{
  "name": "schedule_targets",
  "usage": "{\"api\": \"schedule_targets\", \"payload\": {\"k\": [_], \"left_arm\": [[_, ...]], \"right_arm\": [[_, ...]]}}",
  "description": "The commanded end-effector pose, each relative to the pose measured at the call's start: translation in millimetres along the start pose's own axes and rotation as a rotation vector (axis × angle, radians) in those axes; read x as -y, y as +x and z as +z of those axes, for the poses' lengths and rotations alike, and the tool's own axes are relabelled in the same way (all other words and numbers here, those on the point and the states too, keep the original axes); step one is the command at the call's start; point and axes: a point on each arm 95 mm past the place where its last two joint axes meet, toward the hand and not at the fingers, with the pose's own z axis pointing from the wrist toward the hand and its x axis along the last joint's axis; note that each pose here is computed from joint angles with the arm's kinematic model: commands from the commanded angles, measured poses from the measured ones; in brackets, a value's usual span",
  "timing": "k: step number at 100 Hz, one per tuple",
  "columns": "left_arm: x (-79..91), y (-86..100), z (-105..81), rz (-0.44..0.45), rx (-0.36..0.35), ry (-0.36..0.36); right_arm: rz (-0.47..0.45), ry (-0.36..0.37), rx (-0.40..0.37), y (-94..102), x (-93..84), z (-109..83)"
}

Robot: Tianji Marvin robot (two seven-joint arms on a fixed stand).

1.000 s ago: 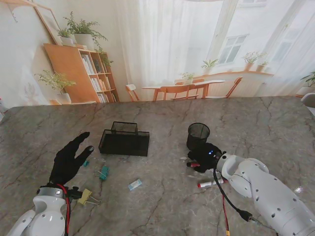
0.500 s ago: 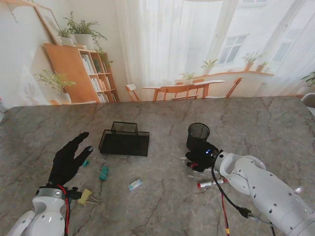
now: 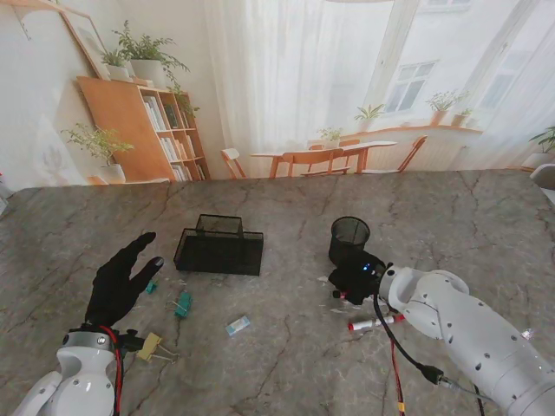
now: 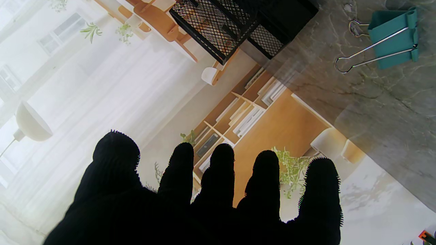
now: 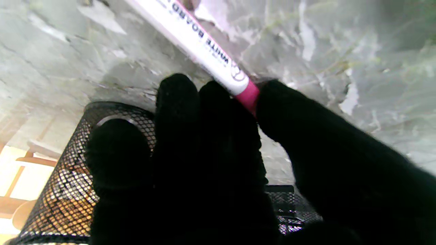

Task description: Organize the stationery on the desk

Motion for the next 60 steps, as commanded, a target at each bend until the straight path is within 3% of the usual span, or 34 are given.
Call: {"api": "schedule_targets", "payload": {"k": [1,35,60], "left_arm": [[-1.8,1.1,-2.1,-0.006,0.002,0.000],[-2.0,1.2,-2.0,-0.008,0.002,0.001],[-2.1,1.6,-1.8,-0.012,0.002,0.003]], "right_arm": [[0.042,0.093,-0.005,6.1,31.6,-5.0],[0.205,0.016,0.071,2.9,24.3,-3.1],[0.277,-0.069,0.122,-1.3,6.7,-9.5]]}}
